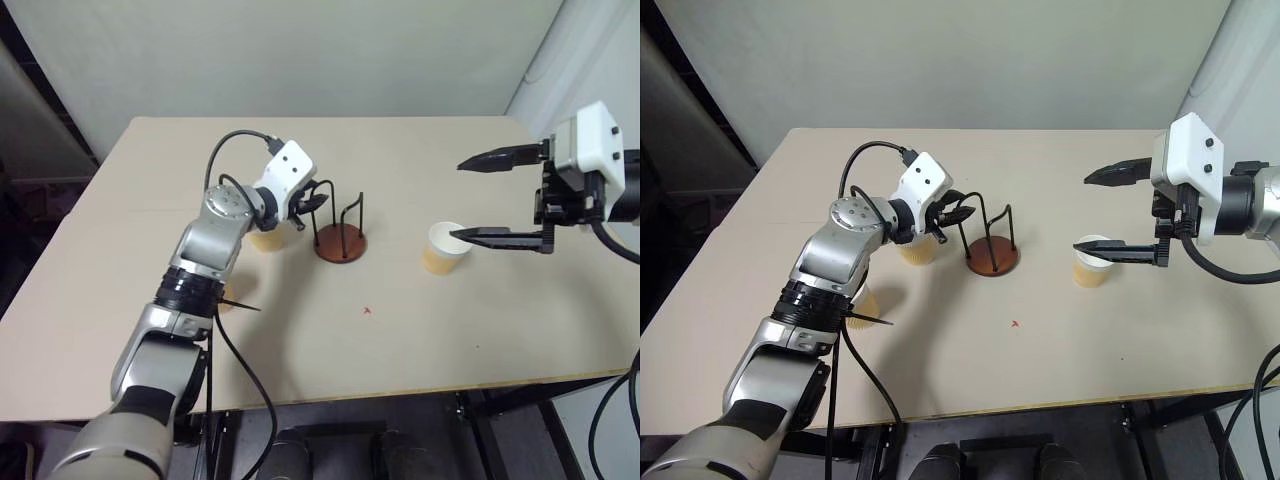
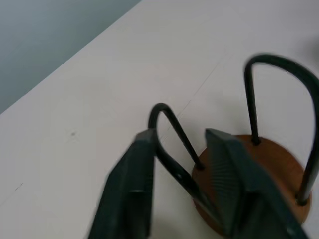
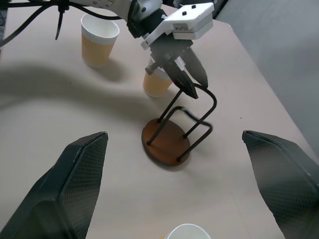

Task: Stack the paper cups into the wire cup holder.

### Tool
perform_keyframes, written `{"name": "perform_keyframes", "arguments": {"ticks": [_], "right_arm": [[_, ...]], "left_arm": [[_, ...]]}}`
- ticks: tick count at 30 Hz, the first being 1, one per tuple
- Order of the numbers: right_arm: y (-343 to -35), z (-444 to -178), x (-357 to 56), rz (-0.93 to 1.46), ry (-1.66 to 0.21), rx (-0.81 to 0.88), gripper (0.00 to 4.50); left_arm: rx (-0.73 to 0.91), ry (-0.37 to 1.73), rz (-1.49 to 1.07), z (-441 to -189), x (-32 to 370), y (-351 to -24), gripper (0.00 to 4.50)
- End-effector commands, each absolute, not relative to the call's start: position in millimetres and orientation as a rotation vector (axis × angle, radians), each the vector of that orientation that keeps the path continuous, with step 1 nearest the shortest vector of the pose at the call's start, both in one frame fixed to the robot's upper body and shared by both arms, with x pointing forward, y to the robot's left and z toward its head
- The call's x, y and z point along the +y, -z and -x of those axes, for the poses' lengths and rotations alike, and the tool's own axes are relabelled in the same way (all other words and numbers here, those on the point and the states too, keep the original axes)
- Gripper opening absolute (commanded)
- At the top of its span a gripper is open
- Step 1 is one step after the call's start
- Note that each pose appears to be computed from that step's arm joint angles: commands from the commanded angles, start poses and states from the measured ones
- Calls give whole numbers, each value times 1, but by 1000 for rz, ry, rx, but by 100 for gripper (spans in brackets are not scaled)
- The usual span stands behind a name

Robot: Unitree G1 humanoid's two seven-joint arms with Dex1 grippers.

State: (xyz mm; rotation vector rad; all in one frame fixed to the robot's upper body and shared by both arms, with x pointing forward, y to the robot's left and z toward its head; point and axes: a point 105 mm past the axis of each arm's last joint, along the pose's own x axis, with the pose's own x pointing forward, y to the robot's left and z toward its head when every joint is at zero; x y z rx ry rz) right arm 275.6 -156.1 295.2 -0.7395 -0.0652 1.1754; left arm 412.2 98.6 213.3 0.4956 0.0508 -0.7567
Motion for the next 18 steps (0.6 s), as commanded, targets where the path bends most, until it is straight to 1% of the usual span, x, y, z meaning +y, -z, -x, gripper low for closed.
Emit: {"name": "perform_keyframes", "arguments": {"ticks": [1,4,6,10,13,16,18], "right_arm": [[-308,-272,-159,768,-1138,-121,450],[-308,-273,-158,765,-1140,-128,450],[-307,-275,-158,767,-1139,-128,450],[-305,-276,-160,770,-1133,-120,450],[-303,-277,-160,770,-1129,-116,450],[-301,-277,-162,771,-1122,-108,450],[-300,-277,-163,772,-1121,-102,450]], "left_arm": [[25,798,-475,-400,98,-223,178],[84,771,-501,-401,105,-209,178],[98,770,-500,-400,106,-204,178],[67,718,-467,-401,116,-218,178],[69,698,-459,-397,122,-220,178],[56,698,-418,-392,124,-225,231],[44,687,-415,-391,125,-228,299]]}}
